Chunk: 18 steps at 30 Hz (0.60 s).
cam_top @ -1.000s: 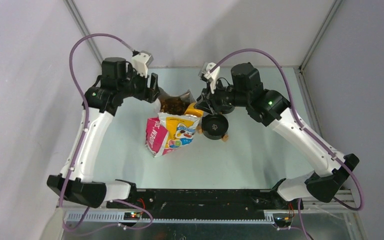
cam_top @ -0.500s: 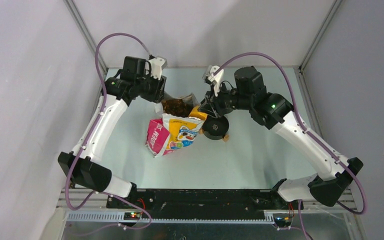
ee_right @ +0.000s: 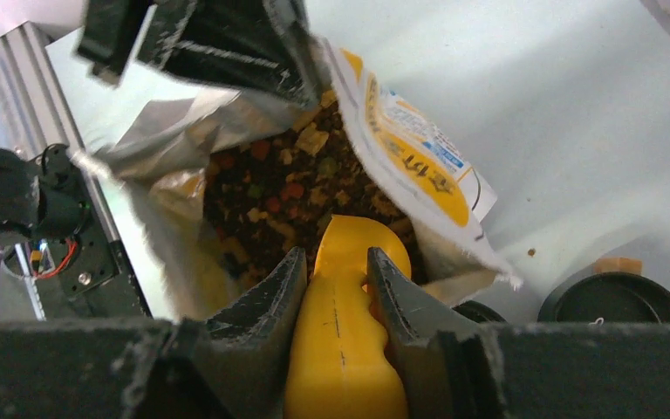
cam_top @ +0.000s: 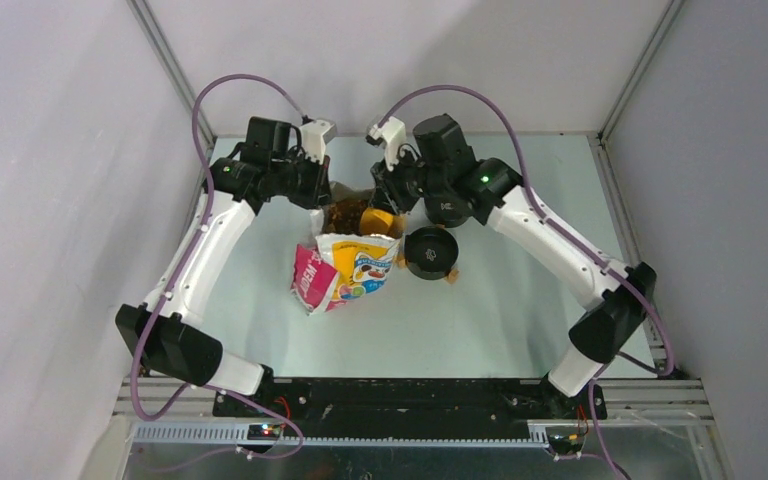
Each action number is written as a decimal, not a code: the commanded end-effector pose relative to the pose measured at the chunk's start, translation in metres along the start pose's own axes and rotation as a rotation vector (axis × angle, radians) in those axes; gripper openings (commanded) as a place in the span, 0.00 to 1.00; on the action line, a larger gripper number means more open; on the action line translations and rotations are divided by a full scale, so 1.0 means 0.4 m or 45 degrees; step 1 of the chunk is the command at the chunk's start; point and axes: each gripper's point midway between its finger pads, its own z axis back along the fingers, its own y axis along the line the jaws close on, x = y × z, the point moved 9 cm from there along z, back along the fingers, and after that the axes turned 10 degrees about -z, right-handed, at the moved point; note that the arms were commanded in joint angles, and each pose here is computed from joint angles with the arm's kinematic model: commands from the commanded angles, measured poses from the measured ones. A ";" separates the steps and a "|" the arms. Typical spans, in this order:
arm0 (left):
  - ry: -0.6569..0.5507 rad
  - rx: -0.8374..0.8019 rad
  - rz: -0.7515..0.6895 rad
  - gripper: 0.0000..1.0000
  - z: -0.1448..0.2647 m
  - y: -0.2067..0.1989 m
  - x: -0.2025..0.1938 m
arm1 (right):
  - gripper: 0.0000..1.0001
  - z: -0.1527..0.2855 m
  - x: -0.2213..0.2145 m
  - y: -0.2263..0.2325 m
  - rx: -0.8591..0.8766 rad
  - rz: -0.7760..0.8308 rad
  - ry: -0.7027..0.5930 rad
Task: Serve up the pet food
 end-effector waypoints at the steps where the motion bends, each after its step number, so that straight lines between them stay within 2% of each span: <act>1: -0.123 -0.185 0.081 0.00 0.036 -0.057 0.031 | 0.00 -0.021 0.074 -0.017 -0.116 0.007 -0.160; 9: -0.136 -0.153 0.117 0.00 0.038 -0.054 0.034 | 0.00 -0.076 0.061 -0.060 -0.245 0.090 -0.218; 18: -0.171 -0.142 0.119 0.00 0.030 -0.048 0.048 | 0.00 -0.189 -0.089 -0.023 -0.162 0.150 0.036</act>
